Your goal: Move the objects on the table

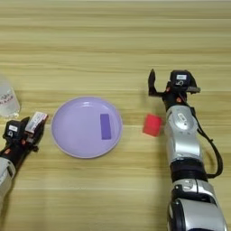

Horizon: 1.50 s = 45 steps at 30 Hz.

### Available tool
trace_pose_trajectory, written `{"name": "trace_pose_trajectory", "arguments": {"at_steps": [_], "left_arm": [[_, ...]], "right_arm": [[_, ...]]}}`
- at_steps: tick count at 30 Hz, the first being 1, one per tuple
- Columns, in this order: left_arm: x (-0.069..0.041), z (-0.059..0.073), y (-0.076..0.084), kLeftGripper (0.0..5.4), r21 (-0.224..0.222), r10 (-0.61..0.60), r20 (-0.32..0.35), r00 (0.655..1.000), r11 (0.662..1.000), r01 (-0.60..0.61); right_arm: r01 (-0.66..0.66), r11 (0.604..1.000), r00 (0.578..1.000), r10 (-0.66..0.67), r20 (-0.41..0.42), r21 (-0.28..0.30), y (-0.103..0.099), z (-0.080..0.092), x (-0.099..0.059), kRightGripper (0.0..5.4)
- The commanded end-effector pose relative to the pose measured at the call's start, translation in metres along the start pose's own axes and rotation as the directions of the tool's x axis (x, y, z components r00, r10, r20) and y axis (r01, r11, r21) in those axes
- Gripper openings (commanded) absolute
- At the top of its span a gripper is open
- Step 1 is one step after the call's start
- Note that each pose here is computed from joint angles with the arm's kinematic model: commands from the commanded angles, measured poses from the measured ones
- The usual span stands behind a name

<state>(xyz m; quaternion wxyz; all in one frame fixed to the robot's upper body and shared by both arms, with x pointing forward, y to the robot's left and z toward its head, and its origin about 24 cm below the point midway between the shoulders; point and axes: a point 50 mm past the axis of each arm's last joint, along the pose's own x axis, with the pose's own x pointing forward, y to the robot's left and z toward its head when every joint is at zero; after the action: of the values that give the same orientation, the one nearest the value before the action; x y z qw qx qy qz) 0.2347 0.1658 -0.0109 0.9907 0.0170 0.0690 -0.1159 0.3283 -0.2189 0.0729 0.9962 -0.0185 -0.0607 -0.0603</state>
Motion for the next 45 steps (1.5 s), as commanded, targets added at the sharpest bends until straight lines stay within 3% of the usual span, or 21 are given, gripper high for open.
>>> {"name": "trace_pose_trajectory", "arguments": {"at_steps": [1,7,11,14,18,26,30,37,45], "left_arm": [[-0.009,-0.019,0.0,2.04,-0.01,0.006,-0.099,0.995,1.0,-0.007],[-0.009,-0.018,0.0,2.0,-0.026,0.001,-0.086,0.996,1.0,-0.003],[-0.008,-0.011,0.003,2.0,-0.024,0.011,-0.05,0.999,1.0,-0.012],[-0.005,0.008,0.003,2.0,-0.017,0.015,0.025,1.0,1.0,-0.015],[-0.004,0.042,-0.002,2.0,0.01,0.0,0.16,0.987,1.0,-0.002],[-0.001,0.058,-0.012,2.0,0.021,-0.032,0.215,0.976,0.999,0.028],[0.005,0.06,-0.031,2.0,0.022,-0.104,0.217,0.971,0.995,0.102],[0.018,0.05,-0.06,2.0,0.024,-0.229,0.172,0.958,0.973,0.228],[0.029,0.031,-0.07,2.0,0.03,-0.269,0.099,0.958,0.963,0.267]], "right_arm": [[0.0,1.0,1.0,0.0,0.014,0.008,0.002,0.003,0.002,5.4],[0.001,1.0,1.0,-0.001,0.012,0.008,0.001,0.003,0.002,5.4],[0.001,1.0,1.0,-0.001,0.013,0.008,0.002,0.003,0.002,5.4],[0.001,1.0,1.0,-0.001,0.012,0.008,0.002,0.003,0.002,5.4],[0.0,1.0,1.0,0.0,0.011,0.008,0.002,0.002,0.002,5.4],[-0.001,1.0,1.0,0.001,0.008,0.008,0.002,0.001,0.003,5.4],[-0.004,1.0,1.0,0.004,0.006,0.01,0.004,0.001,0.003,5.4],[-0.001,1.0,1.0,0.001,0.009,0.011,0.005,0.001,0.002,5.4],[0.004,1.0,1.0,-0.004,0.011,0.013,0.006,0.001,0.001,5.4]]}}
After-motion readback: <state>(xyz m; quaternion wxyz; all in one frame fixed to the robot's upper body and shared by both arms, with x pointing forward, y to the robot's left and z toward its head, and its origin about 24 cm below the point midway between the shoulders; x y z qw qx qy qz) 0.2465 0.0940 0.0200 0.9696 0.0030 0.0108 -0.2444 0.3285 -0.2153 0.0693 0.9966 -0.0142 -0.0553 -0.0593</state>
